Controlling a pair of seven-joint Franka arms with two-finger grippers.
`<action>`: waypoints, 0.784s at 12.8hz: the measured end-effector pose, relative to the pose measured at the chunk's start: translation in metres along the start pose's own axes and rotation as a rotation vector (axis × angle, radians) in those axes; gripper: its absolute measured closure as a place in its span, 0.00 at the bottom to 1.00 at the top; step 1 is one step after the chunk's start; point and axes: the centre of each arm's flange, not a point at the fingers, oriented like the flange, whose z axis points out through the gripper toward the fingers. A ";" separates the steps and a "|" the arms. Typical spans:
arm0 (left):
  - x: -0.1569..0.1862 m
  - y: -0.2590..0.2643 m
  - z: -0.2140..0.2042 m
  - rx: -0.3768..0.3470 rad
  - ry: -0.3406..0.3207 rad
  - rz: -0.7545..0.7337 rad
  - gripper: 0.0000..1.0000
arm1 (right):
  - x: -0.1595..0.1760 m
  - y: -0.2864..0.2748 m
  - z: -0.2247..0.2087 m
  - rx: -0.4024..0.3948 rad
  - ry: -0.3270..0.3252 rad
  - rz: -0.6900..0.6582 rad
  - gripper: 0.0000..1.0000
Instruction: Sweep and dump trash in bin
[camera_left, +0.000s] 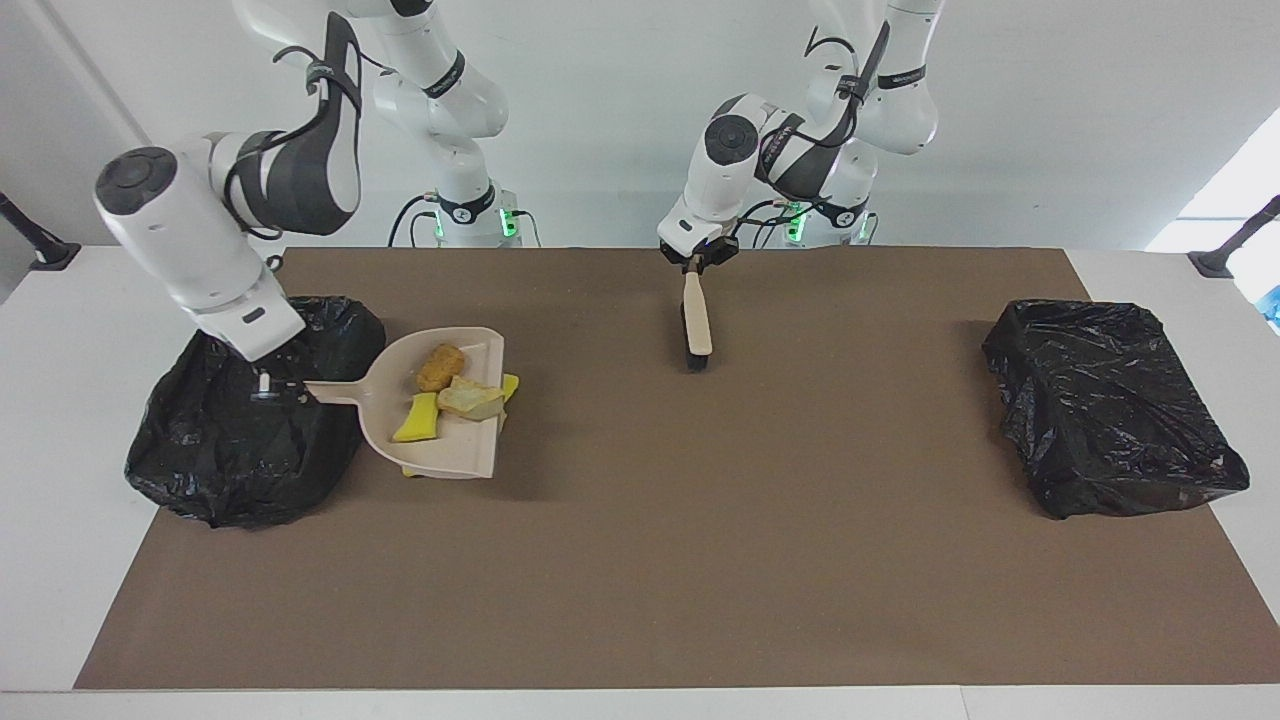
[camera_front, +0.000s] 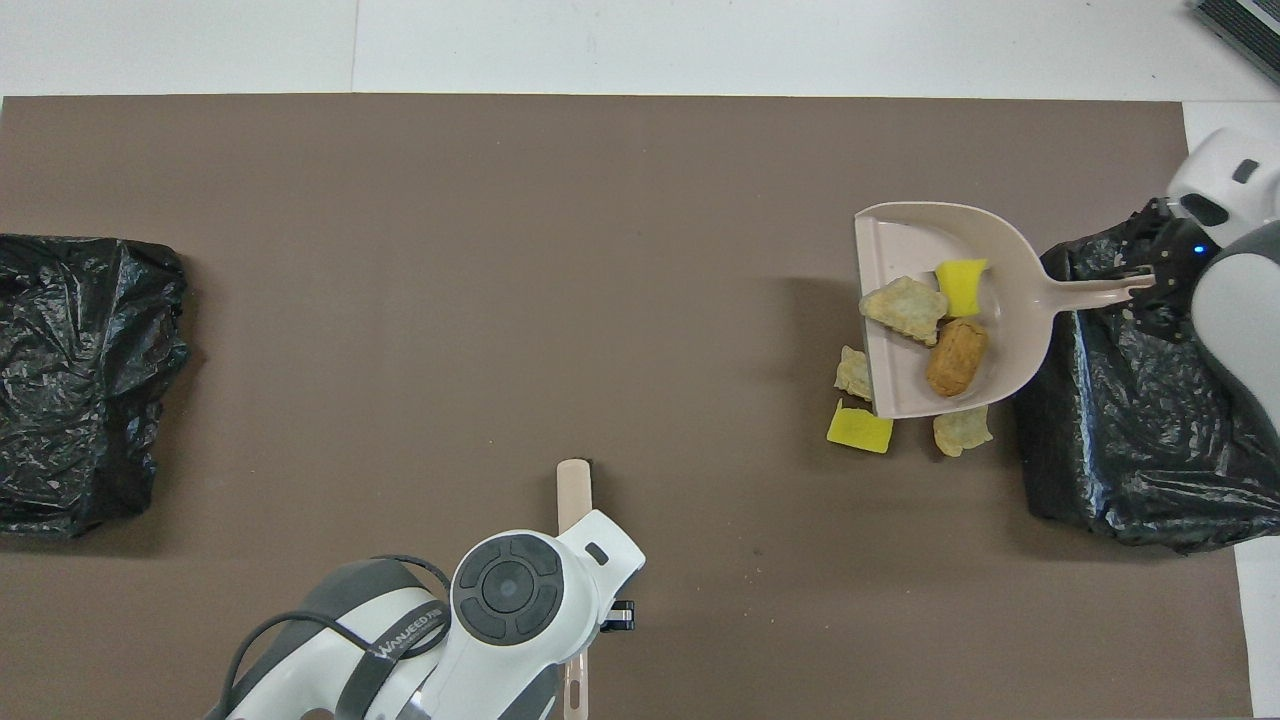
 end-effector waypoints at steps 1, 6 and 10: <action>-0.001 -0.001 0.001 0.002 -0.001 0.000 0.74 | -0.025 -0.005 -0.011 -0.010 -0.004 0.026 0.69; -0.006 -0.009 0.012 0.009 -0.003 -0.003 0.74 | -0.145 -0.064 -0.070 -0.017 -0.188 0.124 0.69; -0.010 -0.006 0.019 0.000 0.021 0.010 0.74 | -0.181 -0.101 -0.084 0.070 -0.379 0.136 0.69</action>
